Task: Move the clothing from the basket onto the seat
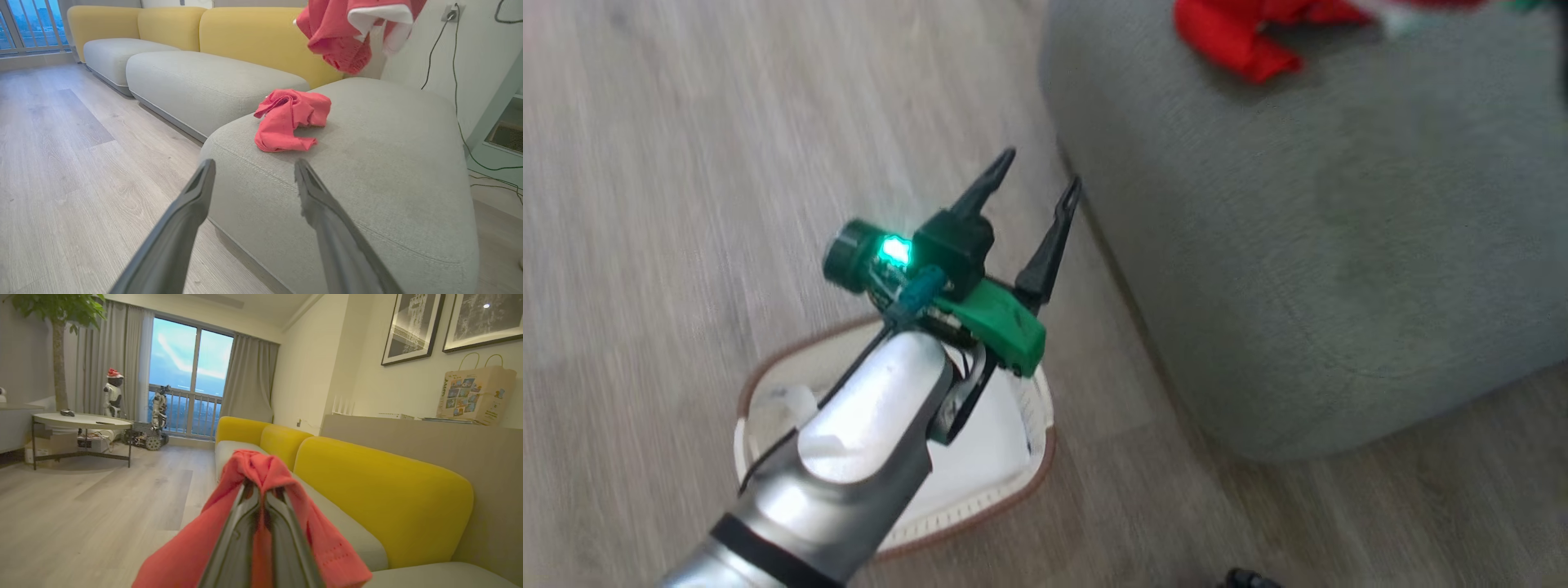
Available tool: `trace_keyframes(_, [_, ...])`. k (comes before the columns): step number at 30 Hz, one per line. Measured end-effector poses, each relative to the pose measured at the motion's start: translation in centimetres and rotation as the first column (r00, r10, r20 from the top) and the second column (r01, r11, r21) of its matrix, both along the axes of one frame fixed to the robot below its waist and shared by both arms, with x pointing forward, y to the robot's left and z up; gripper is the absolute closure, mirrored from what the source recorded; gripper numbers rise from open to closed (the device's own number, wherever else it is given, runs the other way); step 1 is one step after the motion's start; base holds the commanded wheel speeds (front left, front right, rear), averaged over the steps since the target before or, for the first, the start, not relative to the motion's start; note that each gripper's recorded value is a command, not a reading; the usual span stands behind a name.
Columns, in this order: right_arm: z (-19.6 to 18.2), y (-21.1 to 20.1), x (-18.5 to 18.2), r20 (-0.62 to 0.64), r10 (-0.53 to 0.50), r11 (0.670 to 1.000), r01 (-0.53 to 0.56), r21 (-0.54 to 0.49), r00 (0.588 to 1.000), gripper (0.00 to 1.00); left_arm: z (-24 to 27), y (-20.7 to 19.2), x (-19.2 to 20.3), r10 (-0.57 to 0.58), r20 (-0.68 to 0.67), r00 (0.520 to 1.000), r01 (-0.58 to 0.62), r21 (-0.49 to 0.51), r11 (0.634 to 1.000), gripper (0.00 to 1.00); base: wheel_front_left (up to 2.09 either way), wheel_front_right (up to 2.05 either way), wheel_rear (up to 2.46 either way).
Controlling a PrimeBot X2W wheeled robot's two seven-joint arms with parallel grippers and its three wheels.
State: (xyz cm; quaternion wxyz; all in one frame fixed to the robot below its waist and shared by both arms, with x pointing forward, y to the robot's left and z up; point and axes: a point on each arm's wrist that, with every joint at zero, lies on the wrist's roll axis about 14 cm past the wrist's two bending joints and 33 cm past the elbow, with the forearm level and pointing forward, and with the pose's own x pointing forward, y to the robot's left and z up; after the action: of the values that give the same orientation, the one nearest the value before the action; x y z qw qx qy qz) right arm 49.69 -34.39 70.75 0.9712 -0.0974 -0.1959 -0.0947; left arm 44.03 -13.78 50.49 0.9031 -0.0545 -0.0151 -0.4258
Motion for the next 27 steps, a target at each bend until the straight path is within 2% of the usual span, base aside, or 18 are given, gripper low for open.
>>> trace_keyframes(8, [-0.3, -2.5, 6.7, -0.039, -0.061, 0.997, 0.059, -0.046, 0.997, 1.00, -3.6, 2.9, 3.9, 0.072, -0.037, 0.997, -0.072, 0.020, 0.997, 0.00, 0.00, 0.00, 0.00])
trace_keyframes(13, [-2.9, -3.0, 10.8, -0.073, -0.077, 0.997, 0.076, -0.021, 0.994, 1.00, -6.4, 4.4, 6.1, 0.117, -0.077, 0.990, -0.115, 0.036, 0.993, 0.00, 0.00, 0.00, 0.00])
trace_keyframes(20, [-11.3, -4.0, 13.3, -0.202, -0.105, 0.992, 0.116, 0.040, 0.974, 1.00, -11.0, 6.2, 7.5, 0.157, -0.145, 0.977, -0.146, 0.081, 0.986, 0.00, 0.00, 0.00, 0.00])
trace_keyframes(21, [-14.4, -4.4, 13.1, -0.259, -0.119, 0.989, 0.139, 0.060, 0.959, 1.00, -12.1, 6.4, 7.5, 0.159, -0.165, 0.973, -0.146, 0.090, 0.985, 0.00, 0.00, 0.00, 0.00])
trace_keyframes(23, [-17.8, -4.4, 12.4, -0.325, -0.123, 0.984, 0.157, 0.080, 0.938, 1.00, -12.5, 6.3, 7.4, 0.158, -0.175, 0.972, -0.143, 0.090, 0.986, 0.00, 0.00, 0.00, 0.00])
trace_keyframes(27, [-22.7, -4.5, 10.4, -0.425, -0.131, 0.975, 0.194, 0.109, 0.896, 1.00, -12.8, 6.3, 7.5, 0.154, -0.178, 0.972, -0.138, 0.094, 0.986, 0.00, 0.00, 0.00, 0.00])
